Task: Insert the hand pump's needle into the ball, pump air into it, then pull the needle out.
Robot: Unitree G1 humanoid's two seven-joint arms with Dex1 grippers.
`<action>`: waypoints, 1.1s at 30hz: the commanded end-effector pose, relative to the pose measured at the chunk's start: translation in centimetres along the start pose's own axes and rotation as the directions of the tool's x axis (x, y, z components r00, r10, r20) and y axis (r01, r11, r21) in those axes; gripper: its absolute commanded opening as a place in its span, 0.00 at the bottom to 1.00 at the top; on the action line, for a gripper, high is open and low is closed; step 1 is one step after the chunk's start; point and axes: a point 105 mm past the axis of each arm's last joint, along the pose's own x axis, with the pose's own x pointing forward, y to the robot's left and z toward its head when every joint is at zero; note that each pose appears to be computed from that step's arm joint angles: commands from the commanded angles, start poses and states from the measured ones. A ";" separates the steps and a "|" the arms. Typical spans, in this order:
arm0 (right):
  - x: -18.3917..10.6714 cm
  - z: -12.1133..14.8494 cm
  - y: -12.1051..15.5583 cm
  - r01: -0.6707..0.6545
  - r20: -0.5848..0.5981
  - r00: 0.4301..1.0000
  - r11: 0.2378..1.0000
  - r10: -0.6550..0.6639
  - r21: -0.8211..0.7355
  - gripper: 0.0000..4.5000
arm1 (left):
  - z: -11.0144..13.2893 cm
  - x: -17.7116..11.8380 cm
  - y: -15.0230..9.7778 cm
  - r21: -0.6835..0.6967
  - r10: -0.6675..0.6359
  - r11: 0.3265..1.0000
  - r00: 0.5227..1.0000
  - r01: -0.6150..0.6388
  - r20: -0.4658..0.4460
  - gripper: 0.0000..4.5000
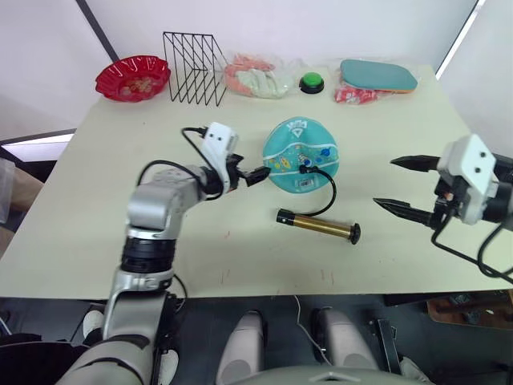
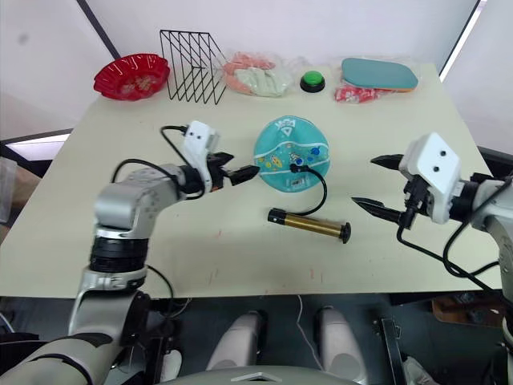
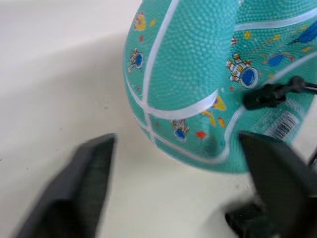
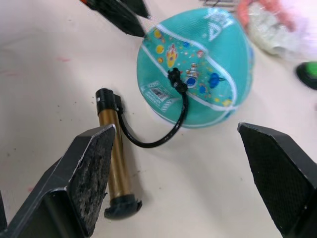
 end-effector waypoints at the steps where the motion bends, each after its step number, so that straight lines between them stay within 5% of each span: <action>1: -1.2 0.7 0.6 0.046 0.022 0.999 0.998 -0.046 -0.034 0.92 | 1.5 -1.9 -0.7 0.048 -0.097 0.994 0.994 0.094 0.047 0.98; 4: -2.2 -0.2 1.9 0.086 0.118 0.989 0.994 -0.093 0.069 0.92 | 1.7 -4.2 -1.0 0.148 -0.280 0.949 0.960 0.278 -0.007 0.98; 8: -2.8 -0.8 2.6 0.089 0.092 0.991 0.994 -0.095 0.068 0.92 | 2.2 -4.9 -2.0 0.223 -0.439 0.866 0.894 0.448 -0.094 0.98; 12: -4.1 -1.2 2.8 0.073 0.129 0.987 0.987 -0.092 0.141 0.92 | 2.1 -4.8 -5.0 0.298 -0.634 0.645 0.710 0.704 -0.307 0.98; 22: -5.8 -3.2 4.3 0.050 -0.008 0.999 0.991 -0.050 0.121 0.92 | 1.5 -0.7 -8.7 0.381 -0.502 0.398 0.546 0.835 -0.671 0.98; 25: -6.2 -3.6 4.7 0.051 -0.023 0.999 0.990 -0.048 0.129 0.92 | 1.6 -0.2 -10.2 0.363 -0.511 0.325 0.485 0.873 -0.710 0.98; 33: -7.5 -4.4 4.1 0.077 -0.054 0.996 0.991 -0.072 0.111 0.92 | 1.6 3.3 -14.2 0.376 -0.501 0.219 0.435 0.900 -0.749 0.98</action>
